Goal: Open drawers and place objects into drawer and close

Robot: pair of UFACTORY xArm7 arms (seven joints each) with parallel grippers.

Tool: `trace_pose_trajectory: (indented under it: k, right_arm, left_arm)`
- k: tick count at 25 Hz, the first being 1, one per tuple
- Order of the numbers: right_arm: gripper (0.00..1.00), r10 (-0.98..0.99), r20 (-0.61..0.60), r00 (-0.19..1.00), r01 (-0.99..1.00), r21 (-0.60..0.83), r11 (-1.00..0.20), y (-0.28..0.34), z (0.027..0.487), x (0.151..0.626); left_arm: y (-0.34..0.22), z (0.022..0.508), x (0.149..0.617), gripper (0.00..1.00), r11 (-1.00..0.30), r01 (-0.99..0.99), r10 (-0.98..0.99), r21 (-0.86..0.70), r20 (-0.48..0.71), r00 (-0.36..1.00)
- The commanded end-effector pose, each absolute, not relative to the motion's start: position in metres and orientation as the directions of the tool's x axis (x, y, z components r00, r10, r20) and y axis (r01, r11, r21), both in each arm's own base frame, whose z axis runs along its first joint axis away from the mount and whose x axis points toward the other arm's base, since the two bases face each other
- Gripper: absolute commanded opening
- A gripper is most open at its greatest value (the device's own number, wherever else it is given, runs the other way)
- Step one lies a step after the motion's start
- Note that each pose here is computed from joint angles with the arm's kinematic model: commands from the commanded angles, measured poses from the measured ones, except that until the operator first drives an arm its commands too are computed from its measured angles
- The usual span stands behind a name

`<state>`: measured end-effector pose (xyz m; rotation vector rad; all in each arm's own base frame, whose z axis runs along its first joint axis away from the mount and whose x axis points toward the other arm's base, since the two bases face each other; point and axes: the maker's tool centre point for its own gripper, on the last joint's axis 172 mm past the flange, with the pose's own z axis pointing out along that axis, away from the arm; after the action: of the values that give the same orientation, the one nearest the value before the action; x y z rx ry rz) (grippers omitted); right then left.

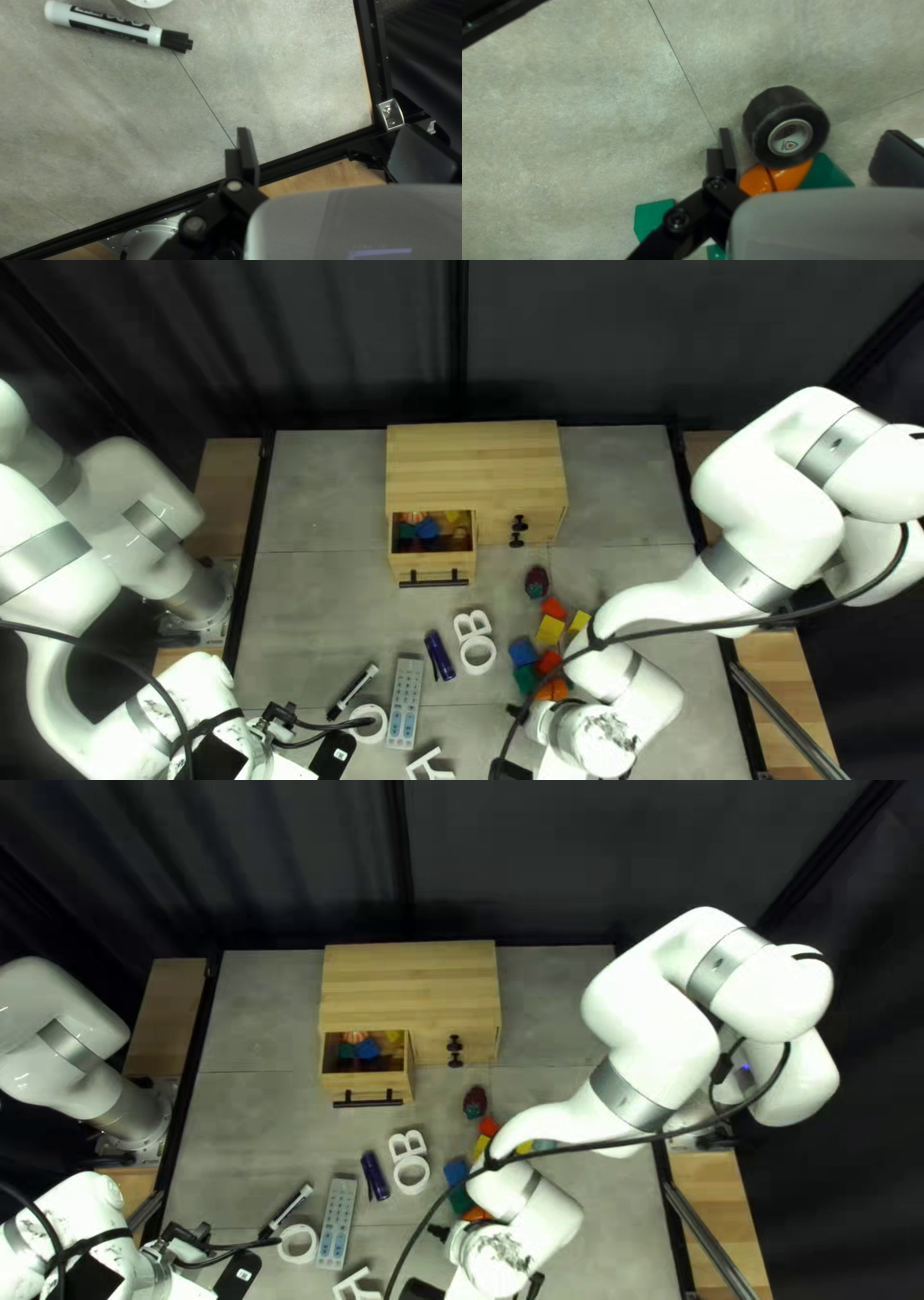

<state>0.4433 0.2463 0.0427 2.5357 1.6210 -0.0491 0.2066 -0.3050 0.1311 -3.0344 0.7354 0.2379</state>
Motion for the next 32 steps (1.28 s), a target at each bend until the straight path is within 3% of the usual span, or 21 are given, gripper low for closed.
trace_pose_trajectory:
  k: [1,12,13,14,22,27,32]
  right_arm:
    - [1.0,0.903,-0.095,0.419,0.907,0.088,-0.412,0.243,0.036,0.448]
    - [1.0,0.909,-0.079,0.41,0.912,0.065,-0.406,0.247,0.026,0.449]
    - [0.66,0.909,-0.08,0.41,0.912,0.058,-0.406,0.248,0.024,0.449]
    - [0.1,0.908,-0.081,0.411,0.912,0.054,-0.407,0.248,0.023,0.448]
    - [0.07,0.904,-0.085,0.419,0.908,0.038,-0.417,0.25,0.035,0.451]
    - [0.08,0.855,-0.085,0.511,0.859,0.078,-0.506,0.249,0.104,0.48]
    - [0.08,0.692,-0.079,0.717,0.694,0.161,-0.701,0.194,0.171,0.509]
  left_arm:
    - [-0.305,0.131,0.207,1.0,-0.89,-0.456,-0.454,0.026,-0.15,0.878]
    - [-0.305,0.131,0.207,1.0,-0.89,-0.456,-0.454,0.026,-0.15,0.878]
    - [-0.305,0.131,0.207,1.0,-0.89,-0.456,-0.454,0.026,-0.15,0.878]
    - [-0.305,0.131,0.207,1.0,-0.89,-0.456,-0.454,0.026,-0.15,0.878]
    - [-0.305,0.131,0.207,1.0,-0.89,-0.456,-0.454,0.026,-0.15,0.878]
    - [-0.305,0.131,0.207,1.0,-0.89,-0.456,-0.454,0.026,-0.15,0.878]
    - [-0.305,0.131,0.207,1.0,-0.89,-0.456,-0.454,0.026,-0.15,0.878]
